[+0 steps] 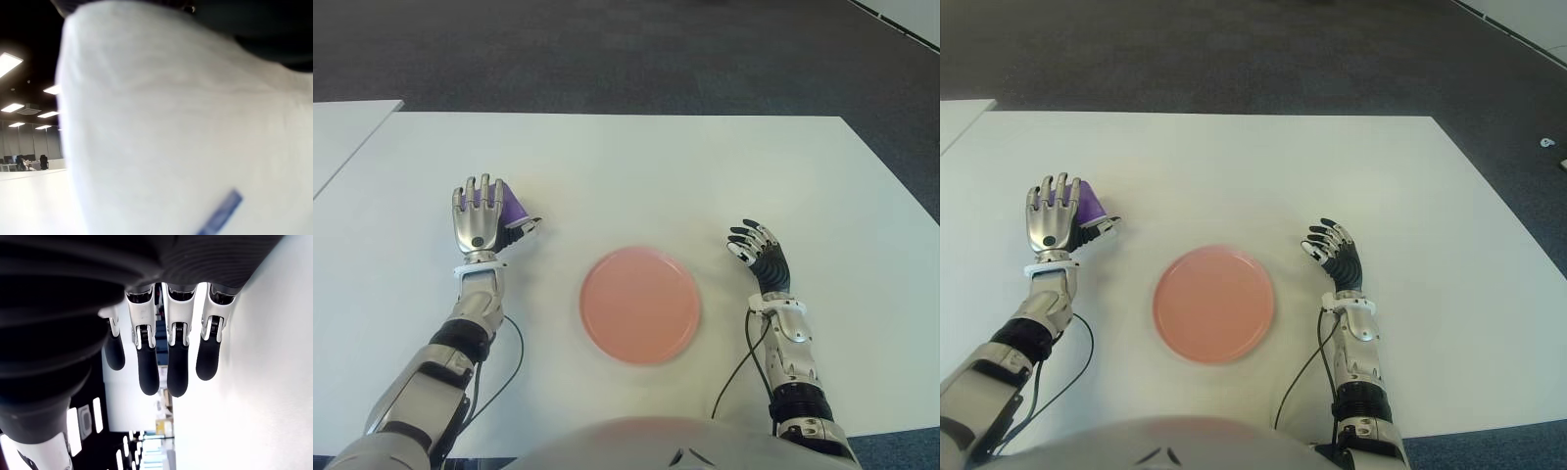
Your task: Put the tissue paper into the plate.
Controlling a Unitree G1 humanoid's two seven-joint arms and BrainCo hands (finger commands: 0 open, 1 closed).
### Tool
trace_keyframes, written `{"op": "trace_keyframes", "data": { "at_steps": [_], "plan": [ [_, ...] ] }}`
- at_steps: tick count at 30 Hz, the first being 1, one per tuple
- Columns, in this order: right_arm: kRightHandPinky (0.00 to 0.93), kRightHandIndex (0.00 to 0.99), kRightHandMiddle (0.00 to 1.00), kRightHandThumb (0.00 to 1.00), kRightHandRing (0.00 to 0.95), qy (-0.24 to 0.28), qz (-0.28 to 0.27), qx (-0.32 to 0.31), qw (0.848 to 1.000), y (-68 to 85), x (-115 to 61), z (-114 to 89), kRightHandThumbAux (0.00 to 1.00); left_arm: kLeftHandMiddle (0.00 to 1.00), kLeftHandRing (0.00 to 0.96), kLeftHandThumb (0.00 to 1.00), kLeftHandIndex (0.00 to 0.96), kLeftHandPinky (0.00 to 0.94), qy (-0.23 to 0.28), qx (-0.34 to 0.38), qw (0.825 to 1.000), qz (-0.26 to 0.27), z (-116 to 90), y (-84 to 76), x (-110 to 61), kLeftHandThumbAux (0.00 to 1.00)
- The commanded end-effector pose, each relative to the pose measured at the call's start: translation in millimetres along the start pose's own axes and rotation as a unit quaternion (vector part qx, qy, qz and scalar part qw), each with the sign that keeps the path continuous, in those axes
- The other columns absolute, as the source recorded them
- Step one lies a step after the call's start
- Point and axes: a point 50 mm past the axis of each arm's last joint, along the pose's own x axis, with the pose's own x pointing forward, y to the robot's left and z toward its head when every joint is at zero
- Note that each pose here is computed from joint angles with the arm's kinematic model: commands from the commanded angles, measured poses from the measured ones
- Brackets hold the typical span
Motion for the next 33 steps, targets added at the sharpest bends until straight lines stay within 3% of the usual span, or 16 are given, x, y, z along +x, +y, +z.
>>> {"op": "trace_keyframes", "data": {
  "at_steps": [1, 15, 25, 28, 32, 33],
  "plan": [
    [0.339, 0.217, 0.352, 0.287, 0.353, 0.119, -0.027, 0.016, 0.992, -5.7, -33.1, -45, 0.763, 0.0, 0.0, 0.315, 0.009, 0.0, 0.001, 0.0, 1.0, -0.019, -1, -4.8, -1.8, 0.12],
    [0.345, 0.22, 0.349, 0.29, 0.35, 0.121, -0.03, 0.014, 0.992, -7.1, -34.9, -43, 0.762, 0.0, 0.0, 0.296, 0.011, 0.0, -0.01, 0.005, 0.999, -0.034, 2, -12.2, -2.5, 0.138],
    [0.369, 0.226, 0.342, 0.293, 0.36, 0.114, -0.032, 0.013, 0.993, -8.4, -35.7, -42, 0.765, 0.0, 0.0, 0.278, 0.002, 0.0, -0.014, -0.001, 0.997, -0.082, 7, -19.4, -5.6, 0.186],
    [0.37, 0.232, 0.347, 0.301, 0.364, 0.114, -0.031, 0.016, 0.993, -8.6, -36.2, -42, 0.769, 0.019, 0.0, 0.281, 0.038, 0.035, -0.017, -0.007, 0.995, -0.097, 9, -23.7, -9.2, 0.217],
    [0.364, 0.233, 0.35, 0.305, 0.365, 0.113, -0.032, 0.015, 0.993, -9.2, -36.8, -41, 0.771, 0.145, 0.124, 0.317, 0.13, 0.178, -0.018, -0.014, 0.993, -0.12, 9, -31.4, -14.7, 0.261],
    [0.364, 0.231, 0.352, 0.305, 0.364, 0.112, -0.034, 0.014, 0.993, -9.7, -37.0, -41, 0.77, 0.263, 0.262, 0.352, 0.198, 0.309, -0.017, -0.018, 0.991, -0.134, 8, -34.7, -16.6, 0.289]
  ]
}}
